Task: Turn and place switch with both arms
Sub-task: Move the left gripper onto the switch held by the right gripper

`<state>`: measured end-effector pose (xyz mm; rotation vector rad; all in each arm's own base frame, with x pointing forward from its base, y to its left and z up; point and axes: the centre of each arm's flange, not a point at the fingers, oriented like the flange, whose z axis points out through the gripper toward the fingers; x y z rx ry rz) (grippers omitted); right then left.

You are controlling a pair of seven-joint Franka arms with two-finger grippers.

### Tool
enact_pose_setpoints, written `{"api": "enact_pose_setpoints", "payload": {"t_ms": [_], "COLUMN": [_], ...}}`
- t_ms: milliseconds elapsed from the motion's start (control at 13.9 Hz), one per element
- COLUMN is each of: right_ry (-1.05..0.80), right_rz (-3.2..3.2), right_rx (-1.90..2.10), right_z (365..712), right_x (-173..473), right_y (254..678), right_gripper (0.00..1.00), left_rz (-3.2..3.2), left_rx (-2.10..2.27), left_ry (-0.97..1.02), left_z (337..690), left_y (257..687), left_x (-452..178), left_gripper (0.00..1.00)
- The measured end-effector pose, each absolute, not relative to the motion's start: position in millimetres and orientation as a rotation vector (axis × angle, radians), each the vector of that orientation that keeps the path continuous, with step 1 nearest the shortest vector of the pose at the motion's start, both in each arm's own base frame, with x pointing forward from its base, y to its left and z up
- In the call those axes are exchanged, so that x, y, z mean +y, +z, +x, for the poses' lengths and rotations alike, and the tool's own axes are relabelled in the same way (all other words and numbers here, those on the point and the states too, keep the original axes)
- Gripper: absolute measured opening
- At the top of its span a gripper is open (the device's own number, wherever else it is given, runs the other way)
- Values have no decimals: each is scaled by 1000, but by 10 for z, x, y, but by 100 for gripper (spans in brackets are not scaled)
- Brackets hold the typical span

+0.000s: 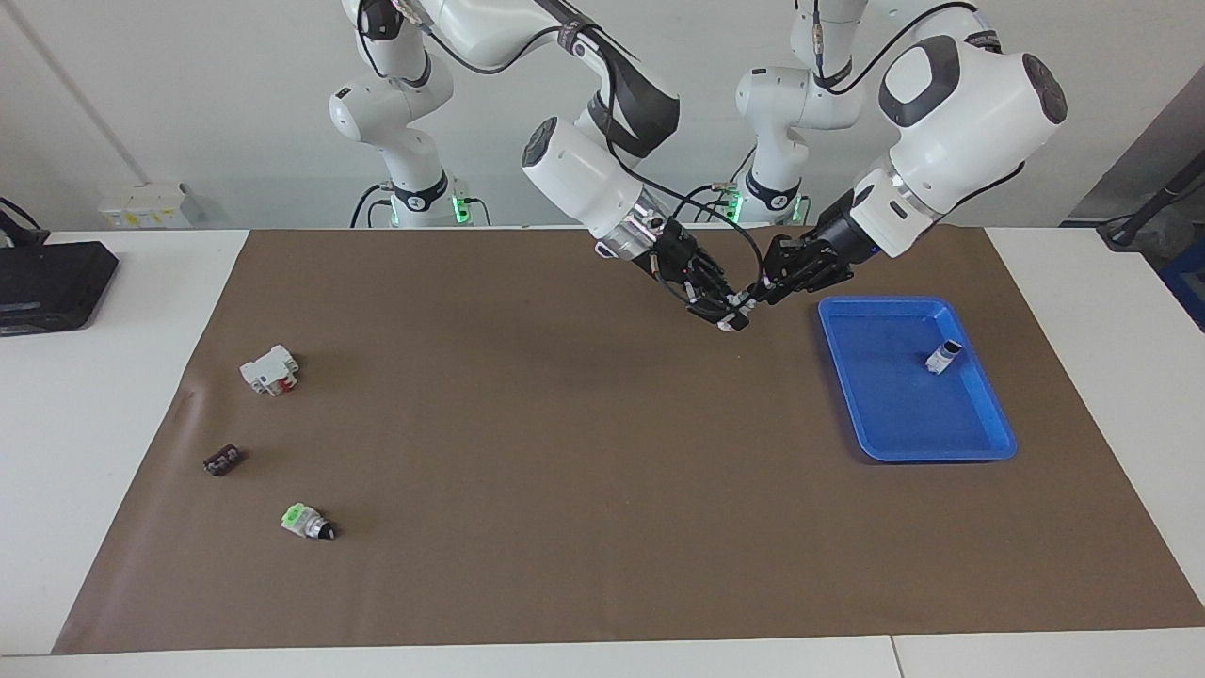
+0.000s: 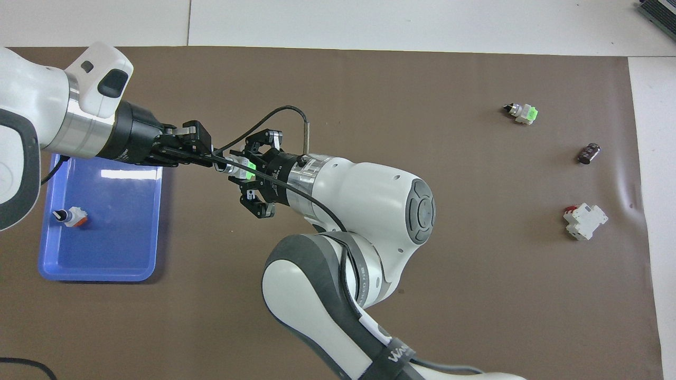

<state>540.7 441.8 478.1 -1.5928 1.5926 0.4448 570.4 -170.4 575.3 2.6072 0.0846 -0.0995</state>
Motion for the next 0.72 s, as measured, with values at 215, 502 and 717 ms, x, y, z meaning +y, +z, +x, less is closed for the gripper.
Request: {"api": "enact_pose_setpoints", "payload": {"t_ms": [215,502,717], "right_ry": [445,444,445], "right_rz": [-1592,-1592,-1594], "right_rx": [1593,1594,1596], "right_z": [5409,5413,5409], "right_x": [4415,4409,4410], "right_y": [4782,4777,4764], "right_gripper": [43,43,43], "left_rz": [2607,2608,2608], "left_rx": [105,117,119], "left_ry": [-111,-116,-120], "left_z": [5689,5685,5681], "left_y": [5753,5745,5729], "left_x": [-1754,-1760,-1758], "left_gripper": [22,19,10]}}
